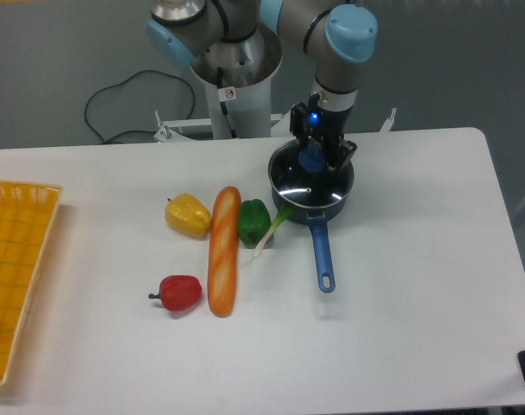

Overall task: Close the pot lid
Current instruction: 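Lower the glass lid onto the saucepan rim and settle it, then open the gripper and release the blue knob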

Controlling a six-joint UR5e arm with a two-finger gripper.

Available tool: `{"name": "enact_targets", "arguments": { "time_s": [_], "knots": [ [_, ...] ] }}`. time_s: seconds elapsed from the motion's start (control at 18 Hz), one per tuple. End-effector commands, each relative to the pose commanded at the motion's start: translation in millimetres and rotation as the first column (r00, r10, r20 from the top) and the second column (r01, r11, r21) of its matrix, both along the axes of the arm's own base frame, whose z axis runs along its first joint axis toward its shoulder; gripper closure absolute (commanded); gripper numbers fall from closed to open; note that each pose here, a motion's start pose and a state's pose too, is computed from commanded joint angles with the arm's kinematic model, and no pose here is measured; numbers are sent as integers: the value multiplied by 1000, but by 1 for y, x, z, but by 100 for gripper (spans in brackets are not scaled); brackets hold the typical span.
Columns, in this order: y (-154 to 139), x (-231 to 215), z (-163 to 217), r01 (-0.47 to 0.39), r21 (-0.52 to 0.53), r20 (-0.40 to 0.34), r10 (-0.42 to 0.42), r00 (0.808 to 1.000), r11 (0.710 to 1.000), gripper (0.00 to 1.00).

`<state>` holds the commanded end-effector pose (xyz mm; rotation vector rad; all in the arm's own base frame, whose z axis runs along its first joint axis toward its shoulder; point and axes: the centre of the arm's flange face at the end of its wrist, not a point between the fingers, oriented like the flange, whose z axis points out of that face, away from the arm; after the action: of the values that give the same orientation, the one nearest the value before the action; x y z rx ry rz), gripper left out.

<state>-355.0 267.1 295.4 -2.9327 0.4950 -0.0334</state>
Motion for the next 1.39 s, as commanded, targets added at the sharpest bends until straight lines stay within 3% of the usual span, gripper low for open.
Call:
{"name": "enact_targets", "arguments": {
  "time_s": [0.33, 0.94, 1.39],
  "knots": [
    [0, -1, -1, 0, 0, 1, 0, 1000, 1000, 37],
    [1, -3, 0, 0, 0, 0, 0, 1000, 1000, 3],
    [6, -33, 16, -5, 8, -30, 5, 1000, 1000, 0]
  ]
}}
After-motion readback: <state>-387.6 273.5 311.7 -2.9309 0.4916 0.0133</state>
